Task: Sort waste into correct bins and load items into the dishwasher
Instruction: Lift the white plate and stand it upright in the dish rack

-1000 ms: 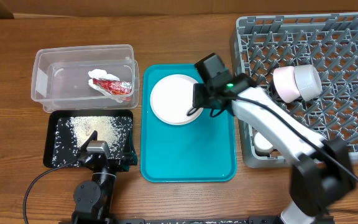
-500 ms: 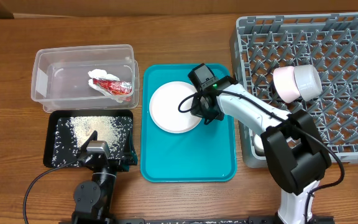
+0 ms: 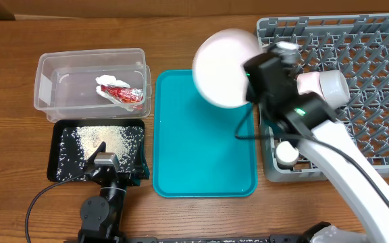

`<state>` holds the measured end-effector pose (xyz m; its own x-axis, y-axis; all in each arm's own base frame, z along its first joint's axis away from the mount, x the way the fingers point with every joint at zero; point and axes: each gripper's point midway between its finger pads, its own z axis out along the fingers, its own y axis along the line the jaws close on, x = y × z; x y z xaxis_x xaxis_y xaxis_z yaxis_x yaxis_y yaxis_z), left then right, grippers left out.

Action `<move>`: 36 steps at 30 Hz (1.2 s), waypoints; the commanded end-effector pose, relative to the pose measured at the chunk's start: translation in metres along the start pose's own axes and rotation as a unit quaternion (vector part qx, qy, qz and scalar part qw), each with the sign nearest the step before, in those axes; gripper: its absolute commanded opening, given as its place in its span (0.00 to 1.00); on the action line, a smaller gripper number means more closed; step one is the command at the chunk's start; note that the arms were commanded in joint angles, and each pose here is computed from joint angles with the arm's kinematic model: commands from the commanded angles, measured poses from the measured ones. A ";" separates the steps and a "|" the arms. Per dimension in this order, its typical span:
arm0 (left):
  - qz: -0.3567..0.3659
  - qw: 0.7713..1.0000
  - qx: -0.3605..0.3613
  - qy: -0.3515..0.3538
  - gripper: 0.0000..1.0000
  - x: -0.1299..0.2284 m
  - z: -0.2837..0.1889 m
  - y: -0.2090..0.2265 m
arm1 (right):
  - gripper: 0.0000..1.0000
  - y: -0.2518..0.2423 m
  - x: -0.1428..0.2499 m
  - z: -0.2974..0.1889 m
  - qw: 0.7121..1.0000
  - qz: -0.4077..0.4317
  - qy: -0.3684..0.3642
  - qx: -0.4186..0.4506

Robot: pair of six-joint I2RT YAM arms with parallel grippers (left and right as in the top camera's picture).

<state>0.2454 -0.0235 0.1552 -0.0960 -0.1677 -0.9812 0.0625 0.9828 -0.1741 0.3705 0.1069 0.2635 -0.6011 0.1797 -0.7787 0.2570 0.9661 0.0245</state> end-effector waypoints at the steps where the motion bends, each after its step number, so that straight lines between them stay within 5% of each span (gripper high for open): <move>1: 0.000 1.000 0.004 -0.001 1.00 0.000 0.000 -0.001 | 0.04 -0.074 -0.051 -0.030 0.969 -0.032 -0.132 0.206; 16: 0.000 1.000 0.004 -0.001 1.00 0.000 0.000 -0.001 | 0.04 -0.118 -0.054 0.031 0.916 -0.101 -0.106 0.372; 28: 0.000 1.000 0.004 -0.001 1.00 0.000 0.000 -0.001 | 0.04 -0.112 -0.024 0.093 0.910 -0.147 -0.052 0.384; 36: 0.000 1.000 0.004 -0.001 1.00 0.000 0.000 -0.001 | 0.04 -0.115 -0.035 0.081 0.896 -0.137 -0.083 0.414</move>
<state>0.2454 -0.0235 0.1552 -0.0960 -0.1677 -0.9812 0.0625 0.9828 -0.1741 0.4273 -0.0199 0.2221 -0.6432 -0.1207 -0.7562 0.5924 0.5473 -0.5913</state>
